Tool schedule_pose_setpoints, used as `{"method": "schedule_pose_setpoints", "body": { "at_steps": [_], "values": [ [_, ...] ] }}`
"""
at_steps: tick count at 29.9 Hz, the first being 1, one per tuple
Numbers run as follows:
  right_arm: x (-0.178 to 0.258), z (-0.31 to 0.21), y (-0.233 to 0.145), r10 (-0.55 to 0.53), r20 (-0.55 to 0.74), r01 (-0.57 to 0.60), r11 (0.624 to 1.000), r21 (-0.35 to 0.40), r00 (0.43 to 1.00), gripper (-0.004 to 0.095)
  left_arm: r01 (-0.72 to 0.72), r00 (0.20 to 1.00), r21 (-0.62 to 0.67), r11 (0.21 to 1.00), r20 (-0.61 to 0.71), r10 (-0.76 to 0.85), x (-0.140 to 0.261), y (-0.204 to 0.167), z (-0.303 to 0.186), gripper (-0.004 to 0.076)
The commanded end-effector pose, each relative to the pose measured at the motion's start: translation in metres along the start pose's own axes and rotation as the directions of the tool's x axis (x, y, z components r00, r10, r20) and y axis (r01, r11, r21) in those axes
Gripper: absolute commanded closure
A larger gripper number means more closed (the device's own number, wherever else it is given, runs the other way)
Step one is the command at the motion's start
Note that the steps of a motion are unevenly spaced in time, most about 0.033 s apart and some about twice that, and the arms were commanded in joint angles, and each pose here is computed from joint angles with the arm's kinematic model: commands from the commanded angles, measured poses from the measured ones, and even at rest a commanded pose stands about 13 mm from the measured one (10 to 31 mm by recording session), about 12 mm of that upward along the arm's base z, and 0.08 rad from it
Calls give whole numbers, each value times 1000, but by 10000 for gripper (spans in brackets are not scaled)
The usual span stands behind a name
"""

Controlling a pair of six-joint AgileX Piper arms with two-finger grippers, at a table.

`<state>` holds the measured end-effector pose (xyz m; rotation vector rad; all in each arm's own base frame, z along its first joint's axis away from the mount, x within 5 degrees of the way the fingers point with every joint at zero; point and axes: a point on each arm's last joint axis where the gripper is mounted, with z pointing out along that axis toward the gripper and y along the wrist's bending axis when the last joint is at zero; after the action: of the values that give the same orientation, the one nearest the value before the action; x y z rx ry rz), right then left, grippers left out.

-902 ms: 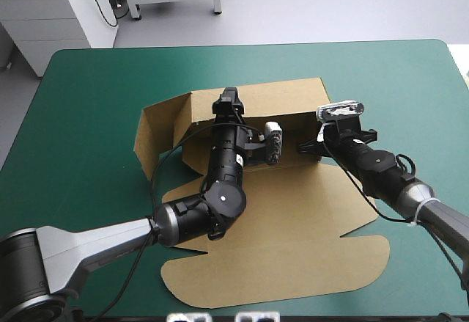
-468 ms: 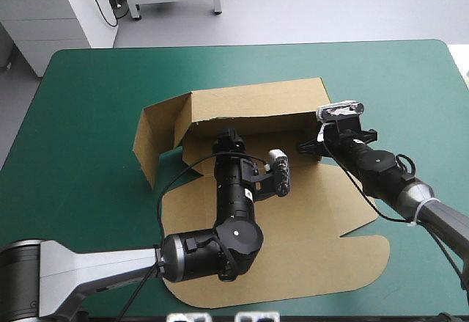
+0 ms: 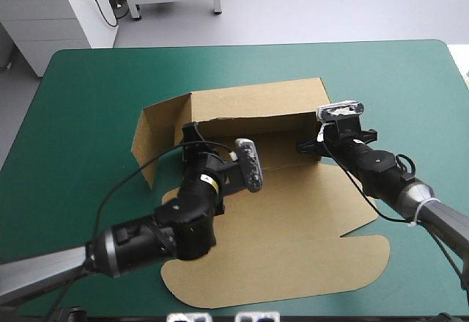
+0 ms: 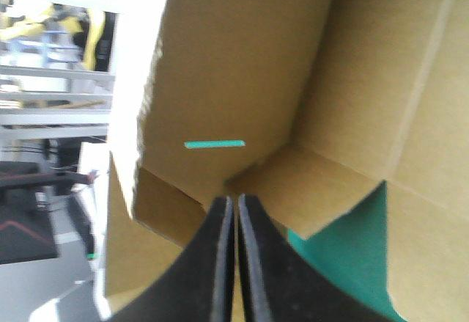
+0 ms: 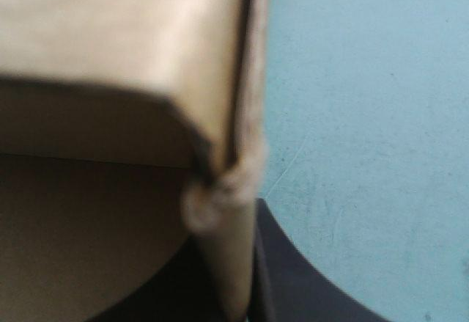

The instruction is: Fold the box

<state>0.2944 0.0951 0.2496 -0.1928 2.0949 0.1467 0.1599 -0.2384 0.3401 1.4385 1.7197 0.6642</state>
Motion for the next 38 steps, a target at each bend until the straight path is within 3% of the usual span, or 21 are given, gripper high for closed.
{"method": "schedule_pose_setpoints", "body": {
  "at_steps": [1, 7, 12, 21, 28, 30, 38],
  "values": [
    [-18, -11, 0, 12, 66, -12, 1000, -4, 998, 926, 129, 989, 71, 989, 63, -134, 21, 43, -14, 724],
    [-18, -11, 0, 12, 66, -12, 1000, -4, 998, 926, 356, 927, 131, 925, 80, -367, 75, 96, -10, 724],
    [-18, -11, 0, 12, 66, -12, 1000, -4, 998, 926, 551, 817, 191, 812, 72, -572, 128, 125, -6, 724],
    [-17, -11, 0, 12, 65, -11, 1000, -4, 998, 926, 846, 507, 176, 504, 30, -861, 220, 146, 3, 724],
    [-17, -11, 0, 12, 64, -11, 1000, -7, 998, 926, 978, 164, 120, 173, 79, -983, 283, 135, 9, 724],
    [-17, -11, 1, 19, 61, -18, 1000, -18, 998, 926, 986, 117, 113, 124, 66, -991, 291, 130, 14, 724],
    [-38, -14, 6, 94, 108, -87, 994, -68, 990, 920, 987, 65, 148, 69, 36, -997, 300, 127, 34, 724]
  ]
}}
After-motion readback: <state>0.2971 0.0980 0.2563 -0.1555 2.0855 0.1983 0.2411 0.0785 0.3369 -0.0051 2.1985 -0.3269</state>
